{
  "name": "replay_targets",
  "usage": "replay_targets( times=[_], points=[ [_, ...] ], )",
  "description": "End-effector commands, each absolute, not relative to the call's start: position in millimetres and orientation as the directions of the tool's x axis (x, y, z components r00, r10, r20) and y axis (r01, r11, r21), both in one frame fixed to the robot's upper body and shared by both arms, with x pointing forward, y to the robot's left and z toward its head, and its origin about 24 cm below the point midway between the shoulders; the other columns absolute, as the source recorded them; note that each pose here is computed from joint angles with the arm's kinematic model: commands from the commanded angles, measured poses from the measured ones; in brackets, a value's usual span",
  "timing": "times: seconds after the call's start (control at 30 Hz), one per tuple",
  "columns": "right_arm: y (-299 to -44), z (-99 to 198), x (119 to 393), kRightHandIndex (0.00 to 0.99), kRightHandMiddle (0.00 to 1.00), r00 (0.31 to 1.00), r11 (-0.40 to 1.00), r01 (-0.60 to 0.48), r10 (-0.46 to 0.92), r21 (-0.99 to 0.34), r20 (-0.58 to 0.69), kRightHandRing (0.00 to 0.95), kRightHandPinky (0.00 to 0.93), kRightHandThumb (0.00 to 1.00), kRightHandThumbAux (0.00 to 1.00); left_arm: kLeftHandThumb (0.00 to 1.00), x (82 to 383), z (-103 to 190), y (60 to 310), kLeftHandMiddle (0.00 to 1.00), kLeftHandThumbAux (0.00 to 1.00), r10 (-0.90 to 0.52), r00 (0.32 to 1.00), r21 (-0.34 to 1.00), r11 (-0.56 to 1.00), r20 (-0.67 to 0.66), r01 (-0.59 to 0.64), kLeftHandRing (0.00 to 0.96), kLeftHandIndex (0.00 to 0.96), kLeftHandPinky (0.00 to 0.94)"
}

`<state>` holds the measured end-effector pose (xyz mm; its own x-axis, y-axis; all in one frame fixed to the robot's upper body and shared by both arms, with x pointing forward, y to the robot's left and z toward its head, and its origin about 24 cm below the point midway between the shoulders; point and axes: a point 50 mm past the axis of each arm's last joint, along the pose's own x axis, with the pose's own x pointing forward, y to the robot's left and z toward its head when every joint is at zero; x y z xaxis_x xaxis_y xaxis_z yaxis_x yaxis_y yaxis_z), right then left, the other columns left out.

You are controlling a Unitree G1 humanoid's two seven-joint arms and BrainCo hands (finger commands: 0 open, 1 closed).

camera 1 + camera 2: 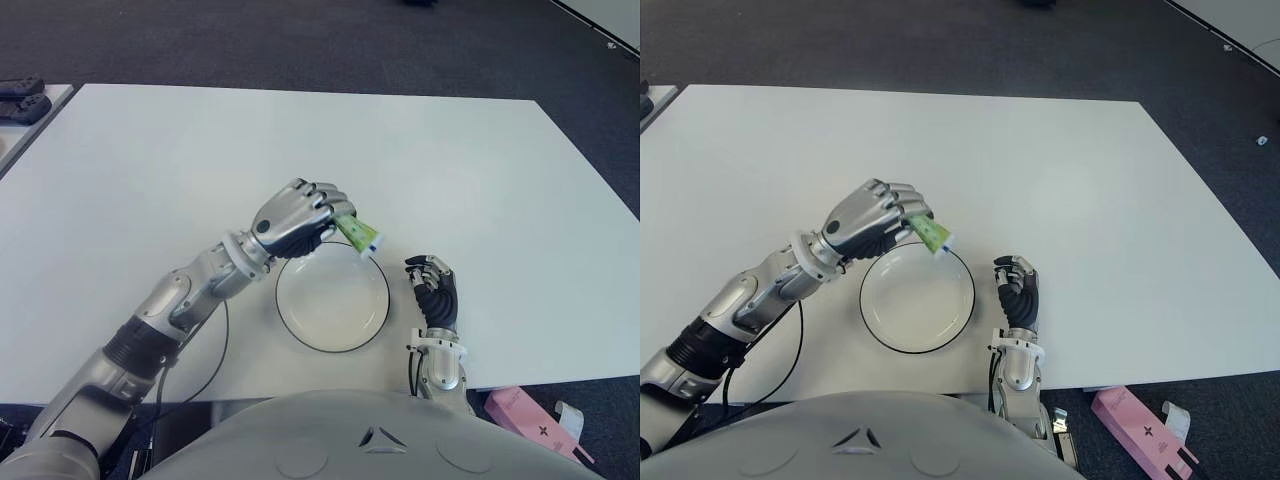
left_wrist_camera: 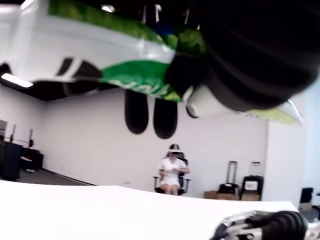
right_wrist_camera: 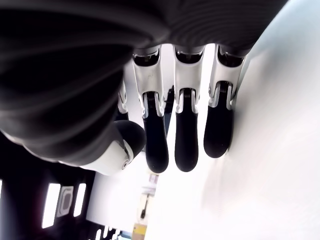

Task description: Put the toothpaste on the table into the plate.

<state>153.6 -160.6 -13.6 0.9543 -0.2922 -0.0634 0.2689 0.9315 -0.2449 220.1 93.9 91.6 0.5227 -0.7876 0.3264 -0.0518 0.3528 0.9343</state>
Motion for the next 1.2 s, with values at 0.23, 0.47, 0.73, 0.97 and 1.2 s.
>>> replay_targets(
  times=[0.23, 0.47, 0.73, 0.97, 1.2],
  points=[
    [-159.7, -16.8, 149.2, 0.421, 0.46, 0.948, 0.931, 0.274, -0.303, -0.24, -0.096, 0.453, 0.424, 0.693, 0.734, 0.715, 214.8, 68.1, 82.8, 0.879, 0.704, -0.899, 0.411, 0.988, 0.146, 0.153, -0.048, 0.898, 0.442, 0.906],
    [-159.0, -17.1, 149.2, 0.421, 0.455, 0.946, 0.931, 0.278, -0.308, -0.239, -0.1, 0.441, 0.409, 0.695, 0.734, 0.713, 206.7, 47.1, 77.7, 0.876, 0.706, -0.92, 0.39, 0.998, 0.059, 0.05, 0.011, 0.895, 0.442, 0.897],
    [-159.6, -17.5, 149.0, 0.42, 0.453, 0.946, 0.93, 0.276, -0.308, -0.244, -0.103, 0.434, 0.399, 0.694, 0.734, 0.711, 204.7, 30.3, 79.7, 0.875, 0.708, -0.925, 0.379, 0.998, 0.031, 0.006, 0.061, 0.89, 0.441, 0.894],
    [-159.4, -17.8, 149.4, 0.42, 0.447, 0.946, 0.929, 0.275, -0.307, -0.248, -0.102, 0.43, 0.398, 0.694, 0.735, 0.709, 203.3, 25.8, 80.3, 0.879, 0.709, -0.934, 0.357, 0.998, 0.023, -0.001, 0.062, 0.896, 0.441, 0.9],
    [-159.3, -17.8, 149.6, 0.42, 0.448, 0.947, 0.928, 0.271, -0.304, -0.257, -0.099, 0.434, 0.404, 0.693, 0.735, 0.708, 200.1, 19.5, 80.9, 0.878, 0.709, -0.929, 0.366, 0.995, -0.008, -0.046, 0.104, 0.892, 0.441, 0.896]
  ],
)
